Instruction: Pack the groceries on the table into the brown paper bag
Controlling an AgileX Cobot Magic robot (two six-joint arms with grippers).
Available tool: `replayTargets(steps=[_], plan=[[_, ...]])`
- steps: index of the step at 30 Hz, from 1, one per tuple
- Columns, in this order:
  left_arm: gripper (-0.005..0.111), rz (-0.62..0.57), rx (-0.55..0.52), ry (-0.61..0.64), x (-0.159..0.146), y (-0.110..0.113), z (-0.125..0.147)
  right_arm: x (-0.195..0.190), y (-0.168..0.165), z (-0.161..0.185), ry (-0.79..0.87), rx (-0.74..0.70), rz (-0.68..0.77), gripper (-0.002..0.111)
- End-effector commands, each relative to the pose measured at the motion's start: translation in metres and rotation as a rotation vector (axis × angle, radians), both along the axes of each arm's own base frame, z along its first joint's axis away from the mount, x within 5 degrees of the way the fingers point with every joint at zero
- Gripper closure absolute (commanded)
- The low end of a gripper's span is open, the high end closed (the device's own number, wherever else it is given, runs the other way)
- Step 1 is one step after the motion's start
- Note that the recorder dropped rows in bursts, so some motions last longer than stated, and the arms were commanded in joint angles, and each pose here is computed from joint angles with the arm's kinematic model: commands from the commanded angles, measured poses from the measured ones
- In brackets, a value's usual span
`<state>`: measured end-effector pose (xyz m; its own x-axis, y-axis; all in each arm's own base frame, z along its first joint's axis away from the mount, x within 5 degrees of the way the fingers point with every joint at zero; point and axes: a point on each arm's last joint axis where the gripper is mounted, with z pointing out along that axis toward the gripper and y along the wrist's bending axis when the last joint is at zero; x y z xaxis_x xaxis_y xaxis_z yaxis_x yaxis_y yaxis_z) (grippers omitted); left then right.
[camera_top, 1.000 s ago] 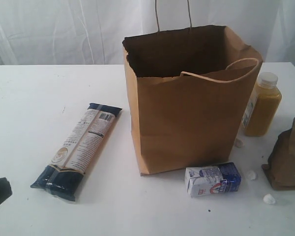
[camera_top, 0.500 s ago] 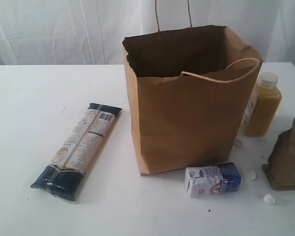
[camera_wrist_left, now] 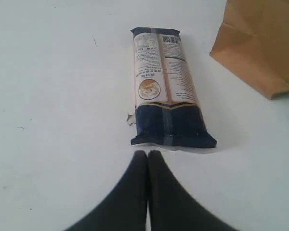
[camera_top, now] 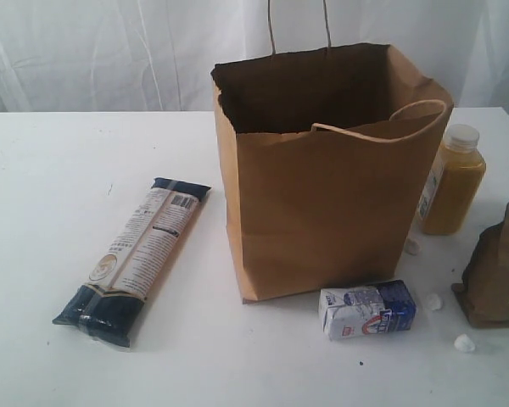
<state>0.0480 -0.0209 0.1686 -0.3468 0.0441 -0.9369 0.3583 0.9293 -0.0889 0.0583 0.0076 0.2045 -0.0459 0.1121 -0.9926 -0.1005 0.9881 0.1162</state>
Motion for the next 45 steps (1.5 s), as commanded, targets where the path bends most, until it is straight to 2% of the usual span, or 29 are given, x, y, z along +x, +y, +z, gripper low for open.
replayTargets(steps=[1,5,24,26,29,34,37,42,45], plan=[[0.107,-0.016,0.039,-0.012,0.000,0.000,-0.001,0.000,0.000,-0.002,0.005,0.001,-0.005,0.108],[0.107,-0.047,0.107,-0.036,-0.001,0.000,-0.002,0.000,0.000,-0.002,0.005,0.001,-0.005,0.108],[0.107,-0.047,0.109,-0.032,-0.001,0.000,-0.002,0.000,-0.001,0.000,-0.015,0.002,-0.014,0.108],[0.107,-0.047,0.109,-0.032,-0.001,0.000,-0.002,0.000,-0.003,0.005,-0.067,0.075,-0.038,0.108],[0.107,-0.047,0.109,-0.032,-0.001,0.000,-0.002,0.000,-0.007,0.012,-0.125,0.384,-0.064,0.108],[0.107,-0.047,0.109,-0.032,-0.001,0.000,-0.002,-0.003,-0.015,0.026,-0.281,0.634,-0.092,0.108],[0.107,-0.047,0.109,-0.032,-0.001,0.000,-0.002,-0.003,-0.015,0.026,-0.275,0.708,-0.081,0.108],[0.107,-0.047,0.109,-0.032,-0.001,0.000,-0.002,-0.003,-0.015,0.026,-0.273,0.708,-0.080,0.108],[0.107,-0.047,0.109,-0.032,-0.001,0.000,-0.002,-0.003,-0.015,0.025,-0.253,0.853,-0.059,0.108]])
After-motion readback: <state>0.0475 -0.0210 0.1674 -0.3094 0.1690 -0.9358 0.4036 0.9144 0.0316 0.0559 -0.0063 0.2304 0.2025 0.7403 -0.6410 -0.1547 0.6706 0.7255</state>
